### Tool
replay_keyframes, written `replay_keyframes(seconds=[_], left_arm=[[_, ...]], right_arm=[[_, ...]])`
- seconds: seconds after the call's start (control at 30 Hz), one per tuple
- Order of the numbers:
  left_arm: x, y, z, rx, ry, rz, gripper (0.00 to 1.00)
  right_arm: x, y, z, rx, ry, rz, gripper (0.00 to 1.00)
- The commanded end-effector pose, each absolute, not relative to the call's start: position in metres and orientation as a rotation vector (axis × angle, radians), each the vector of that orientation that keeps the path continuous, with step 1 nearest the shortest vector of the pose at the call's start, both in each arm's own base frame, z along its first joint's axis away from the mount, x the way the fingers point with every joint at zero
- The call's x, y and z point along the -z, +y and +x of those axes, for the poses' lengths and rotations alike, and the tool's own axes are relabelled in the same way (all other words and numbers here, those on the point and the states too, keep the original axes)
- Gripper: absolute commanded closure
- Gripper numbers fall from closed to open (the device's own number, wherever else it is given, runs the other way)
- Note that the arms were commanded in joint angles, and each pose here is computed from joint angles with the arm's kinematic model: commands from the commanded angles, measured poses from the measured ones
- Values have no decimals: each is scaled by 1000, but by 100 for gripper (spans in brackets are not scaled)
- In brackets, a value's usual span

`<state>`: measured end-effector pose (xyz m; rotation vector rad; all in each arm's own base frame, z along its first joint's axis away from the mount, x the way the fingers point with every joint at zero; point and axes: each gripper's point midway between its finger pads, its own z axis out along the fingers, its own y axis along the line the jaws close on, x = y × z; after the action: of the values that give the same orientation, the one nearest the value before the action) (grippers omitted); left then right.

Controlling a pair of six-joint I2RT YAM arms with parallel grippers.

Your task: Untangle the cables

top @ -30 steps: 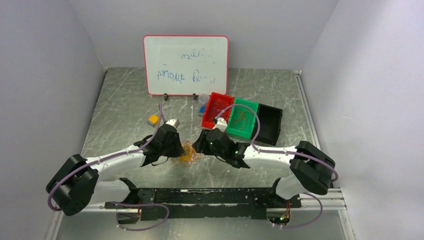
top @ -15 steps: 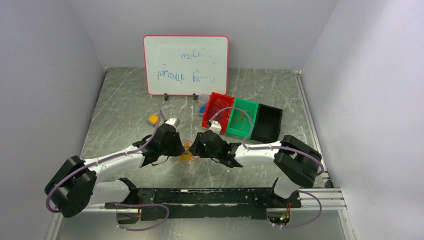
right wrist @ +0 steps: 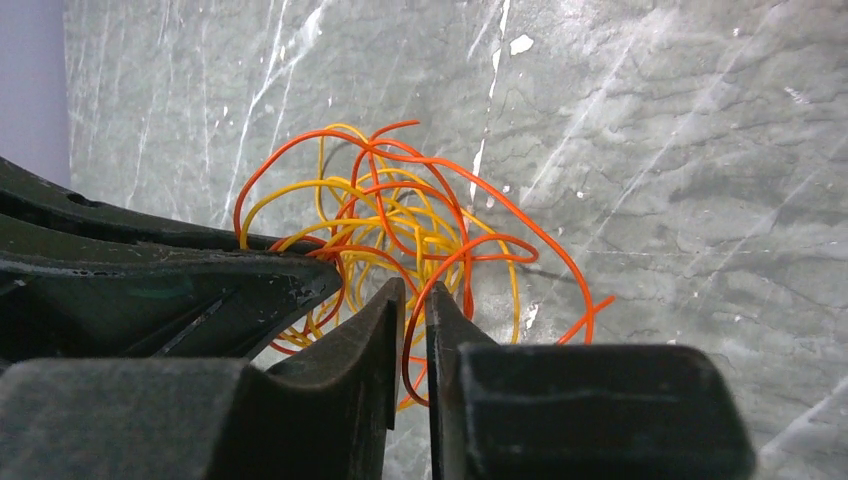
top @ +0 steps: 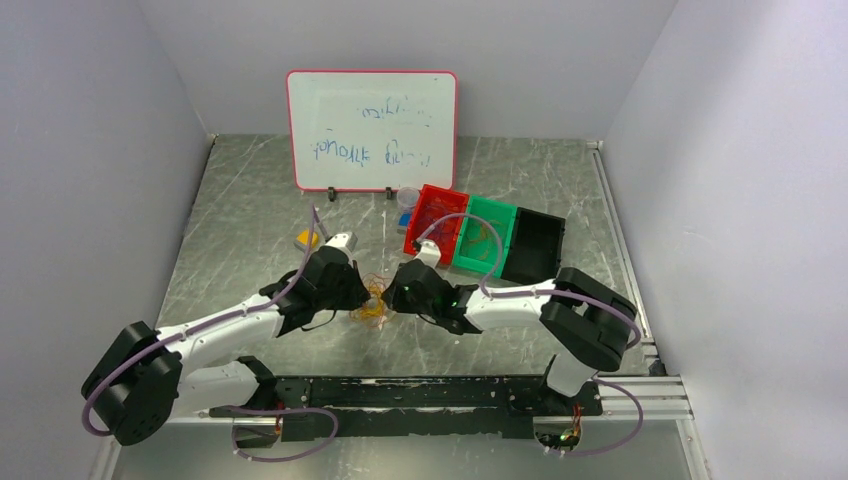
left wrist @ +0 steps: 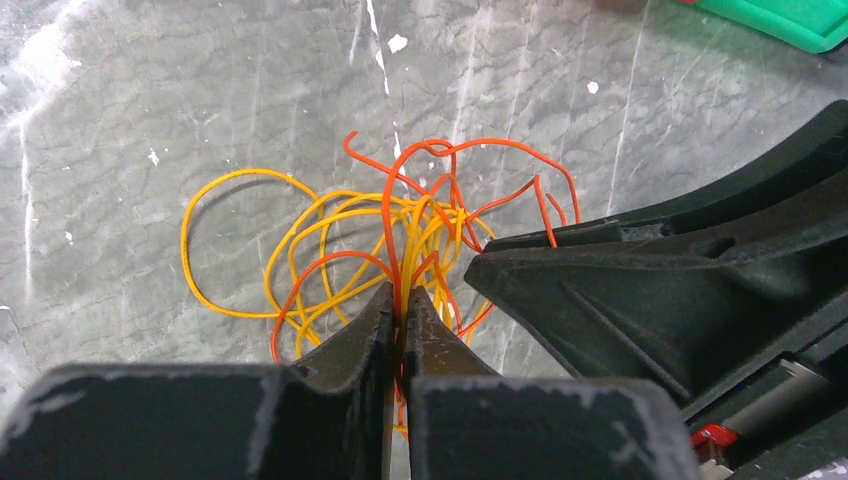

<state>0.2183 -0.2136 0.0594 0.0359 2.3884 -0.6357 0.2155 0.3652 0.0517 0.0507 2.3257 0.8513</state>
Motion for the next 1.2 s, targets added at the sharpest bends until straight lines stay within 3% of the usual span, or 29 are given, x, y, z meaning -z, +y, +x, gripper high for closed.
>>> replay_keyframes(seconds=[0.0, 0.23, 0.4, 0.67, 1.17], left_arm=[[-60, -211, 220, 624, 2365, 24, 93], [-54, -206, 222, 572, 2381, 14, 93], [-51, -205, 222, 560, 2391, 16, 92], [-33, -204, 220, 546, 2418, 23, 66], [-14, -206, 212, 568, 2461, 12, 66]], right_arm=[[-70, 360, 226, -814, 2259, 69, 84], [-77, 350, 227, -772, 2244, 59, 100], [-86, 343, 230, -712, 2225, 12, 100], [-142, 337, 242, -695, 2084, -95, 100], [-236, 328, 255, -727, 1878, -140, 100]])
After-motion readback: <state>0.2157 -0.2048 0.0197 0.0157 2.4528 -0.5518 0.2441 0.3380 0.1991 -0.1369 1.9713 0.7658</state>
